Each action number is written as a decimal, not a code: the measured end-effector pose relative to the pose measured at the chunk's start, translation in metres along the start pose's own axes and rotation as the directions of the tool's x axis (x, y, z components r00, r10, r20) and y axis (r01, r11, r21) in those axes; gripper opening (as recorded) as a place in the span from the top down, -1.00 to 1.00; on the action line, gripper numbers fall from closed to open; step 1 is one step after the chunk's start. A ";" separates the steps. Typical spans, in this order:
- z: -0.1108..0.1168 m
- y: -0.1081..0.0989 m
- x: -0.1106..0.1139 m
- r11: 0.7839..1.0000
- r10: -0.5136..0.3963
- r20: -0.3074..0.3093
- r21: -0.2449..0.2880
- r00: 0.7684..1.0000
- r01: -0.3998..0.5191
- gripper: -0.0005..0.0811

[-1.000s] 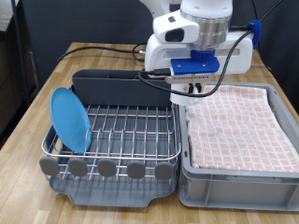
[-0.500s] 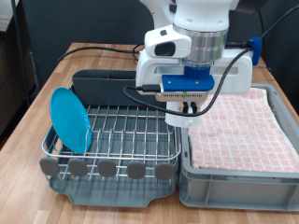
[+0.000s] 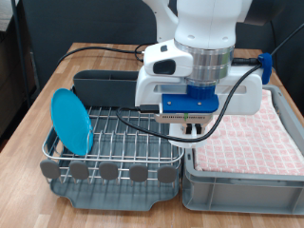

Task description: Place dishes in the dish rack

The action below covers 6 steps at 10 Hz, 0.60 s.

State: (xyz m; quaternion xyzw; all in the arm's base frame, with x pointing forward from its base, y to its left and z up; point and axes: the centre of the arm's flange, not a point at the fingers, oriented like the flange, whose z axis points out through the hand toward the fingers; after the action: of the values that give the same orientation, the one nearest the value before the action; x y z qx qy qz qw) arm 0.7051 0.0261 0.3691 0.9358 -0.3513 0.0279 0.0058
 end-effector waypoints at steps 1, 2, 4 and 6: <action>0.004 -0.001 0.001 1.000 0.009 0.001 -0.003 1.000 -0.009 0.82; 0.007 -0.001 0.001 1.000 0.018 -0.001 -0.004 1.000 -0.018 0.82; 0.016 -0.001 0.005 1.000 0.024 -0.015 -0.002 1.000 -0.024 0.82; 0.027 0.000 0.008 1.000 0.027 -0.022 -0.003 0.999 -0.028 0.82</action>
State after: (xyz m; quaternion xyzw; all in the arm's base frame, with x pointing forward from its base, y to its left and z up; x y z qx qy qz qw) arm 0.7121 0.0205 0.3427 0.9305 -0.3641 0.0377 0.0111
